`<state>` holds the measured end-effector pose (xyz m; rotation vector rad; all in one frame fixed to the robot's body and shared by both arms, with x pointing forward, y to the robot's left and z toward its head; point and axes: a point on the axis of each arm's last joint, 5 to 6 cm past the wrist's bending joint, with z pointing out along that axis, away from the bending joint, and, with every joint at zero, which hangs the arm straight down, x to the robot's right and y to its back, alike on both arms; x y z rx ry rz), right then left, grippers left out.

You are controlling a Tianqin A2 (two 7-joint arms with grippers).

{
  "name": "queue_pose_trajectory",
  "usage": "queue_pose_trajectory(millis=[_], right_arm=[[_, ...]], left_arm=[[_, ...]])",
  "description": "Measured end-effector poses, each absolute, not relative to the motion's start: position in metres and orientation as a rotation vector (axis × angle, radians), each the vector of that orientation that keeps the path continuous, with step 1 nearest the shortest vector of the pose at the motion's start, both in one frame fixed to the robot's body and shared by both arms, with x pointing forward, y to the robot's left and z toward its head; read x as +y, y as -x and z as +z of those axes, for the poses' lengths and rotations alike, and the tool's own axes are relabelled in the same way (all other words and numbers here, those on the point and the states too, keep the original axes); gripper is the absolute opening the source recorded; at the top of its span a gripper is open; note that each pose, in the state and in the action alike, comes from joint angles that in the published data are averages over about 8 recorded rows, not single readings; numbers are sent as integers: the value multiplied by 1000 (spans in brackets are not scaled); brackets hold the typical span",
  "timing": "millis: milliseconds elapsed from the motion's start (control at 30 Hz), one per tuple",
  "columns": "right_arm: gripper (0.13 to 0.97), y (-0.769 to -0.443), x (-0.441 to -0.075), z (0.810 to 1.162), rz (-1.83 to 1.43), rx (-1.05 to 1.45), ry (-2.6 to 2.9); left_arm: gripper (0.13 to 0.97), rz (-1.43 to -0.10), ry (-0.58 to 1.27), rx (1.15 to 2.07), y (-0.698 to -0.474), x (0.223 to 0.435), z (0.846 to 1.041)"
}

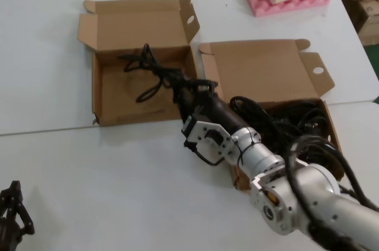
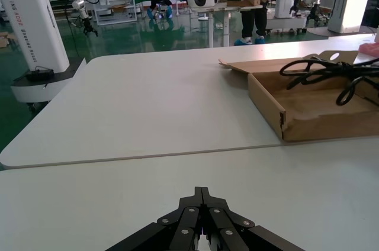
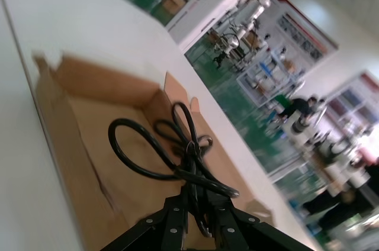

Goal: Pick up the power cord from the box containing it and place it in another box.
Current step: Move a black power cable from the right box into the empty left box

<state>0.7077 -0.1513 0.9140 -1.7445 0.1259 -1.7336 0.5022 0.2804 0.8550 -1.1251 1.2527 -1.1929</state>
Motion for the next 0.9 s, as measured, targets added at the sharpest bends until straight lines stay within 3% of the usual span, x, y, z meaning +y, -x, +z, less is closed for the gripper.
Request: queue_pose_trajectory(millis=[267, 567, 900], right_arm=[[197, -724, -153, 910, -1942, -31, 1729], [255, -716, -159, 907, -1912, -20, 1707], [400, -689, -182, 935, -1742, 141, 1612]], left_arm=[[163, -1193, 1125, 1253, -502, 280, 855], [163, -1193, 1125, 1253, -502, 280, 855], [163, -1193, 1125, 1253, -502, 280, 855]])
